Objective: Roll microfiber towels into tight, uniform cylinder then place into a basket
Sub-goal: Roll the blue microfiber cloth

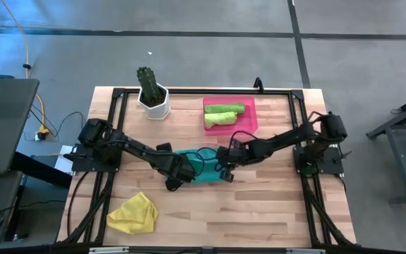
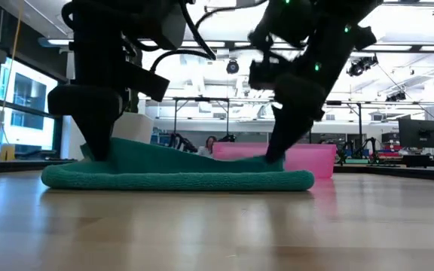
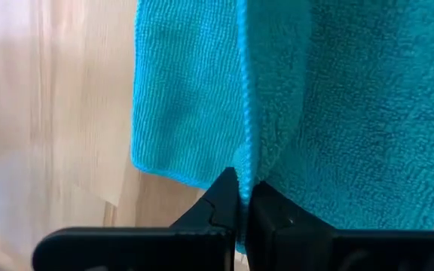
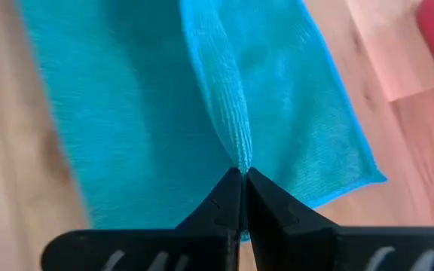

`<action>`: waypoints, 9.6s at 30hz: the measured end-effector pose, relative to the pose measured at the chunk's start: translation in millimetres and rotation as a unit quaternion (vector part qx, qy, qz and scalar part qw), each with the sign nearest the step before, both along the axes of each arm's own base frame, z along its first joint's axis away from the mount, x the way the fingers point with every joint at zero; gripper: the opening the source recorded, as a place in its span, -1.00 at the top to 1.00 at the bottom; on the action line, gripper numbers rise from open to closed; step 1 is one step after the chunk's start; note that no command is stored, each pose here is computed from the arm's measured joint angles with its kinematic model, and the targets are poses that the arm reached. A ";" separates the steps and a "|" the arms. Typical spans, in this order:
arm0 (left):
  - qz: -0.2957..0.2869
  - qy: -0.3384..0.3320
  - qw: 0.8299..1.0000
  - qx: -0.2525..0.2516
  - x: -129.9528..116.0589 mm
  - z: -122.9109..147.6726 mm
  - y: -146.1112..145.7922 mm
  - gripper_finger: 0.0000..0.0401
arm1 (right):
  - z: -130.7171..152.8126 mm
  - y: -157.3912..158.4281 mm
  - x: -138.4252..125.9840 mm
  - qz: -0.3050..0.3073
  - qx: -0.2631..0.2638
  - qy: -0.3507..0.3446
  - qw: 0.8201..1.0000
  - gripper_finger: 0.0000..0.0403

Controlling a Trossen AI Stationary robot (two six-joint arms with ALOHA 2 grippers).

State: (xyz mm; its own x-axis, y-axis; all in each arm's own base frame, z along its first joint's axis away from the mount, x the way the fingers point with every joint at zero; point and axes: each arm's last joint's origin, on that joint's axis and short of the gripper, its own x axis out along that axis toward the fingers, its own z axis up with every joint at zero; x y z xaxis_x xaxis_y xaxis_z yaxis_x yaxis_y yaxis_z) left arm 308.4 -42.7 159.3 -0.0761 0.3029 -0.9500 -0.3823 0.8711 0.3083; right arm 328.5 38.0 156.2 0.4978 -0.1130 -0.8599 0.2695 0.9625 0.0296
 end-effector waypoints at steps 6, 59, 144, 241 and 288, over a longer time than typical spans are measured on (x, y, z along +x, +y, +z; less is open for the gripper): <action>-0.001 0.000 1.000 0.003 0.0 0.1 0.2 1.00 | -10.8 -1.4 2.0 -0.014 -0.028 0.013 0.999 0.99; 0.021 0.001 0.998 0.054 2.1 1.2 27.8 1.00 | 34.7 4.5 25.8 0.039 -0.051 -0.003 0.998 0.29; -0.074 -0.042 0.986 0.145 -10.7 -39.2 9.0 0.42 | -19.0 63.6 -4.1 0.033 0.087 -0.079 0.993 0.28; -0.087 -0.669 0.738 -0.022 -10.7 102.6 -153.9 0.42 | -27.5 -20.1 28.2 0.330 -0.104 -0.140 0.928 0.28; -0.128 -0.618 0.775 -0.021 -14.5 92.5 -151.6 0.42 | 7.7 -5.8 33.4 0.111 0.086 -0.019 0.990 0.28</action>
State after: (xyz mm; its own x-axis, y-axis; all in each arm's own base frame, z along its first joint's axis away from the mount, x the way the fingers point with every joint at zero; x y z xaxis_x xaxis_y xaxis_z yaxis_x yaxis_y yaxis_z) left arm 293.9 -194.3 251.8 0.9581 0.1249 -0.2578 -0.1764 0.9664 -0.1871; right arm 361.9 32.2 163.8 0.5269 0.1495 -0.8367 0.0471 0.9778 0.2044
